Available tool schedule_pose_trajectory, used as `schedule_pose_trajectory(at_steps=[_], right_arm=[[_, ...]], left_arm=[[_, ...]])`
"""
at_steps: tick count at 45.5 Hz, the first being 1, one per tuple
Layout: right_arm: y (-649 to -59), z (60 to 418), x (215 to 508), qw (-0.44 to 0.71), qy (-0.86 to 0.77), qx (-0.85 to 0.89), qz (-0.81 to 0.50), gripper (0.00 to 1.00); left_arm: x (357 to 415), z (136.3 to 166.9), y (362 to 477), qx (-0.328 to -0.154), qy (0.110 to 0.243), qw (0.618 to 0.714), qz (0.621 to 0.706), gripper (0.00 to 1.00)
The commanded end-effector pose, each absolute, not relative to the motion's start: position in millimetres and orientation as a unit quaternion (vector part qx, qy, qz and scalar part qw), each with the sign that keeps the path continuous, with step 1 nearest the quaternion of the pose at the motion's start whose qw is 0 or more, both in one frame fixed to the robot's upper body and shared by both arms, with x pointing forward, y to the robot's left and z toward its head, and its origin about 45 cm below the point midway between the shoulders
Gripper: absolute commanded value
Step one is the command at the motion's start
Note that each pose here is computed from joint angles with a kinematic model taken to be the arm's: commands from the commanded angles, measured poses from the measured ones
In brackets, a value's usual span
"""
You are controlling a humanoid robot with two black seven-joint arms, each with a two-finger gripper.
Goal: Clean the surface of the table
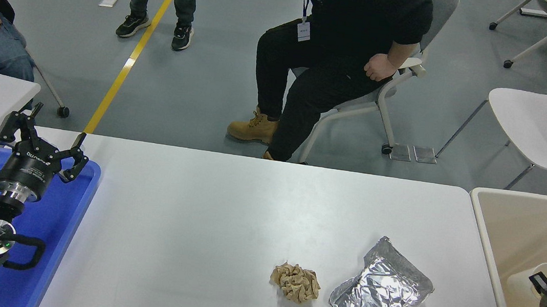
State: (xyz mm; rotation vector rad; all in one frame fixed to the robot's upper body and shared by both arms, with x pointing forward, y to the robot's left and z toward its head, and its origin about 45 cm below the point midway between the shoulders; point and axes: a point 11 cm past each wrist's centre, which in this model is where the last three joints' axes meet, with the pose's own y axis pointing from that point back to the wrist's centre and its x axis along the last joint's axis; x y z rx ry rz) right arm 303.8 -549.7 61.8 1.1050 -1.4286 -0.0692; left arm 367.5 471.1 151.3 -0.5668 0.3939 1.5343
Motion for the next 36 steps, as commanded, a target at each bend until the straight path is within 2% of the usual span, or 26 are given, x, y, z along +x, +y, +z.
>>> schedule_pose_trajectory(at_steps=[1,26,27,32,36], right_arm=[[-558.2,65.0,299.1,0.624,-0.625,0.468,-0.028,0.0],[-561.5,65.9,296.3,0.626,-0.632,0.456,-0.021,0.0],[-562.3,66.2,295.8,0.626,-0.634,0.453,-0.018,0.02],[-565.7,69.8,295.6,0.628,-0.644,0.436,-0.001,0.36],[-566.9,70.0,294.0,0.629,-0.648,0.43,0.004,0.58]], left_arm=[[367.5,151.3,471.0,-0.251,0.175,0.6664,0.6798,1.0],[367.4,151.7,471.7,-0.251,0.174,0.6664,0.6801,1.0],[367.4,151.7,471.7,-0.251,0.174,0.6664,0.6801,1.0],[367.5,151.3,471.0,-0.251,0.175,0.6664,0.6798,1.0],[367.5,151.3,471.0,-0.251,0.175,0.6664,0.6798,1.0]])
